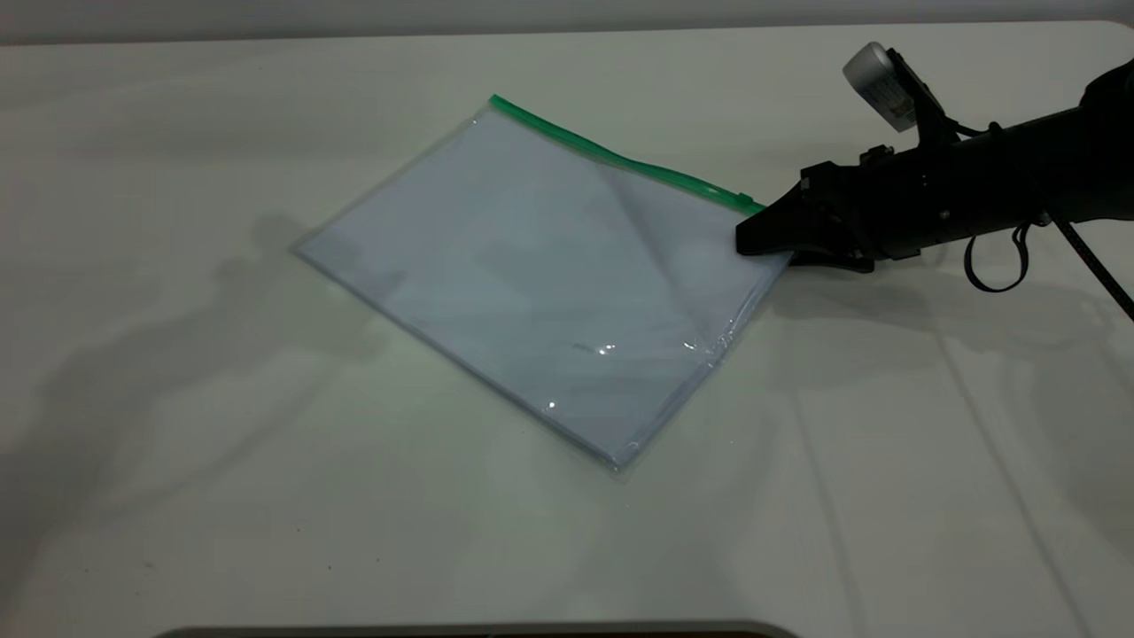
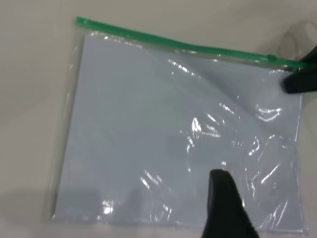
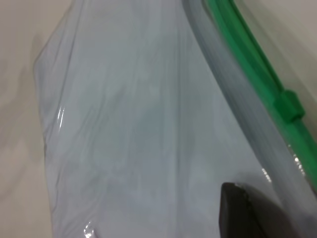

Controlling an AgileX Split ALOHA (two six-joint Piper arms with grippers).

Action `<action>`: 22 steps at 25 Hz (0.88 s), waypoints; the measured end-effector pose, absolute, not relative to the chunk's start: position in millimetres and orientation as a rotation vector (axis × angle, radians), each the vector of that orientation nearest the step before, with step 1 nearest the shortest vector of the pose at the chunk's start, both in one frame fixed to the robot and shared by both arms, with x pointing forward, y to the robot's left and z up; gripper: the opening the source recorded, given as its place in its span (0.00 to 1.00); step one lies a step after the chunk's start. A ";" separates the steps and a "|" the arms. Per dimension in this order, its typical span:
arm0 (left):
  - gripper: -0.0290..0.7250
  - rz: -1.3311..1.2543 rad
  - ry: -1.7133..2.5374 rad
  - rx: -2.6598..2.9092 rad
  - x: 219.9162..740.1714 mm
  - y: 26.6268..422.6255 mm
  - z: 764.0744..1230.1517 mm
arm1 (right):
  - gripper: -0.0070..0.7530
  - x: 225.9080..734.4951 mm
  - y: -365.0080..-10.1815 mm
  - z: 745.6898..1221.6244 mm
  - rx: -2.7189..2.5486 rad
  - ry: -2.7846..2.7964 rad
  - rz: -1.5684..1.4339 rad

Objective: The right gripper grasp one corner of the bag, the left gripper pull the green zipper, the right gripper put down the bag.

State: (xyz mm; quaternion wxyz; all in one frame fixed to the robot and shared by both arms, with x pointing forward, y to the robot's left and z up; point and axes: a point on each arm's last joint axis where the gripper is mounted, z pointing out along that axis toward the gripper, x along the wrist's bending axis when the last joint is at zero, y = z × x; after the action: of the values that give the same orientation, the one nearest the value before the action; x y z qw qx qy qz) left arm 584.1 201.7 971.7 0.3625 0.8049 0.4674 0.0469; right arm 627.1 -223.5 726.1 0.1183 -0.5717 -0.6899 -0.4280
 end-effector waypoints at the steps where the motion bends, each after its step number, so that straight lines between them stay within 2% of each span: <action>1: 0.70 0.114 1.199 2.078 588.7 198.6 968.5 | 0.48 626.8 -221.7 726.0 -1.663 -2.026 -1.254; 6: 0.70 0.091 1.172 2.098 608.6 182.9 954.9 | 0.37 624.6 -216.0 722.1 -1.641 -2.037 -1.254; 11: 0.70 0.045 1.152 2.137 628.7 167.8 927.1 | 0.08 624.0 -213.7 724.3 -1.580 -2.051 -1.300; 22: 0.70 -0.156 0.811 2.255 697.1 115.9 881.5 | 0.06 622.3 -211.3 726.7 -1.508 -2.065 -1.331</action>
State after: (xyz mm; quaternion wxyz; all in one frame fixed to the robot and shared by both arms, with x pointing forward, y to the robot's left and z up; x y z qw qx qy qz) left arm 697.1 115.9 881.5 0.3617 0.8755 0.3147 -0.0605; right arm 622.3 -211.3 726.7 0.1291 -0.5187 -0.7103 -0.4580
